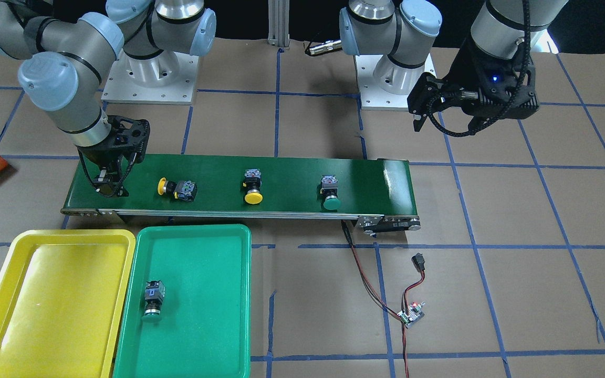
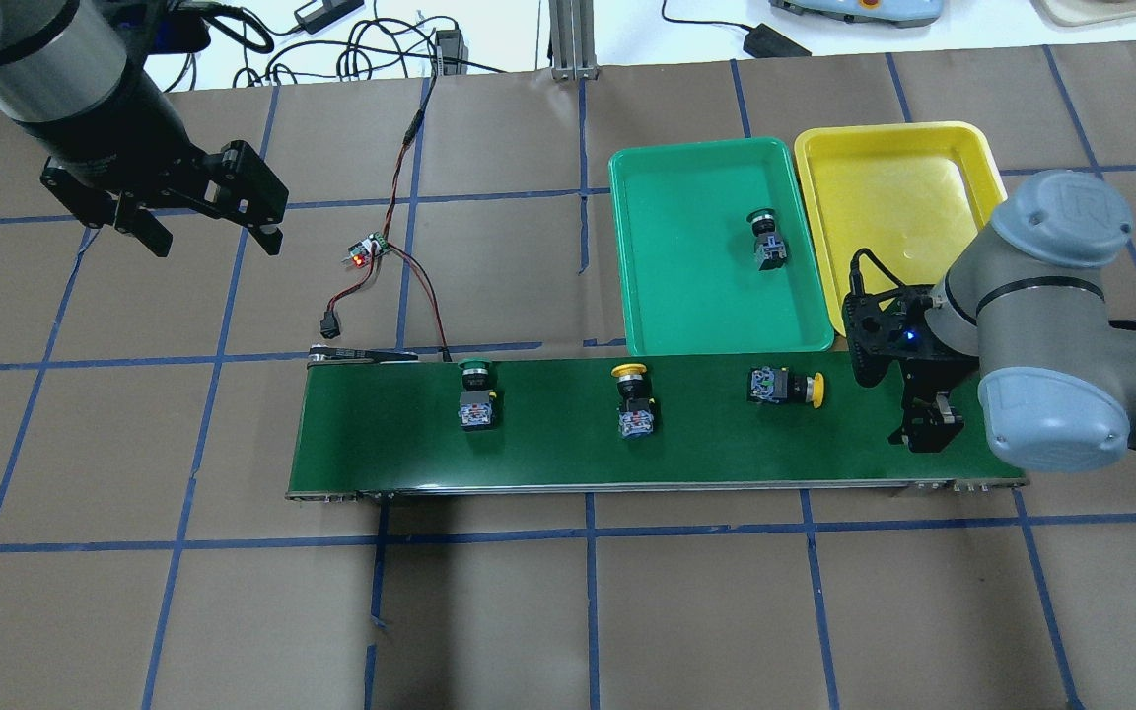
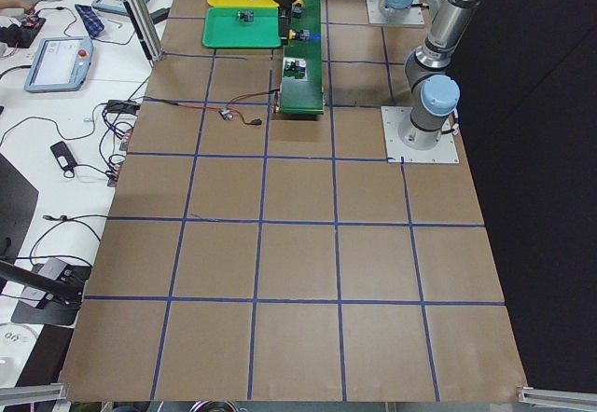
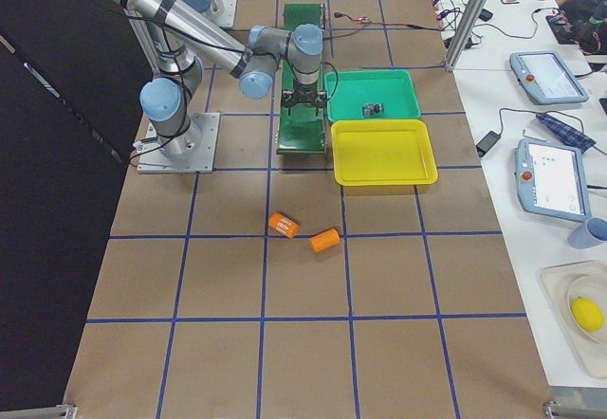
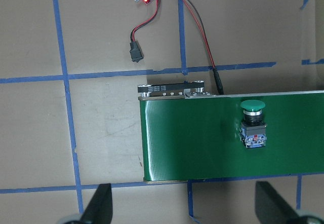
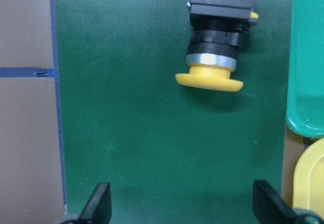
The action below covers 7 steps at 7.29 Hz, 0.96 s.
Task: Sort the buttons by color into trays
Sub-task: 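Grasp the yellow-capped button at the belt end with the right gripper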
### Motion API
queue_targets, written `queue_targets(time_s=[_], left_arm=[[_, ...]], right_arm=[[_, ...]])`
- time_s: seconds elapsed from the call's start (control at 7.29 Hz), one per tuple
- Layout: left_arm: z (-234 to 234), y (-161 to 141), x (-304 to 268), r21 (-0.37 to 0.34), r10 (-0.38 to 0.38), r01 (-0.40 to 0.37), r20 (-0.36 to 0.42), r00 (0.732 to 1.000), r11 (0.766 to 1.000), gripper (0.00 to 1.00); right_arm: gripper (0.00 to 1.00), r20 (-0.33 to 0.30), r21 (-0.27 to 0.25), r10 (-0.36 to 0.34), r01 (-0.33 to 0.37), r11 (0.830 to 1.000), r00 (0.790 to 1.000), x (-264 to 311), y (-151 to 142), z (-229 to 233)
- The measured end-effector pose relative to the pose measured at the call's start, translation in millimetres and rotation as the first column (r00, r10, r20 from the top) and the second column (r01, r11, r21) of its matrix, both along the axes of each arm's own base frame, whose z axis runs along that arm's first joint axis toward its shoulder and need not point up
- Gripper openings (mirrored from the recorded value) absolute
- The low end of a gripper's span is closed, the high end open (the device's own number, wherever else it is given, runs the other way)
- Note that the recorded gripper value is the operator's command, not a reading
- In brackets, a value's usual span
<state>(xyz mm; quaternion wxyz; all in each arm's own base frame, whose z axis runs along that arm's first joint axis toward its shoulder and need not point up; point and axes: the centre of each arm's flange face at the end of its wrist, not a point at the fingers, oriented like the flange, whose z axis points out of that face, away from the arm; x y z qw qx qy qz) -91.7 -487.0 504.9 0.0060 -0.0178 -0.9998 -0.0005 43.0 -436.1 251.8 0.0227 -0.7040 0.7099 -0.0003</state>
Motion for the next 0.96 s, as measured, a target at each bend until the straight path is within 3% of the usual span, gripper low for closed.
queue_targets(time_s=[0.96], left_arm=[[-2.5, 0.7, 2.6, 0.005, 0.006, -0.006, 0.0, 1.0, 1.0, 1.0]], right_arm=[[0.98, 0.022, -0.003, 0.0, 0.0, 1.0, 1.0, 3.8, 0.3, -1.8]])
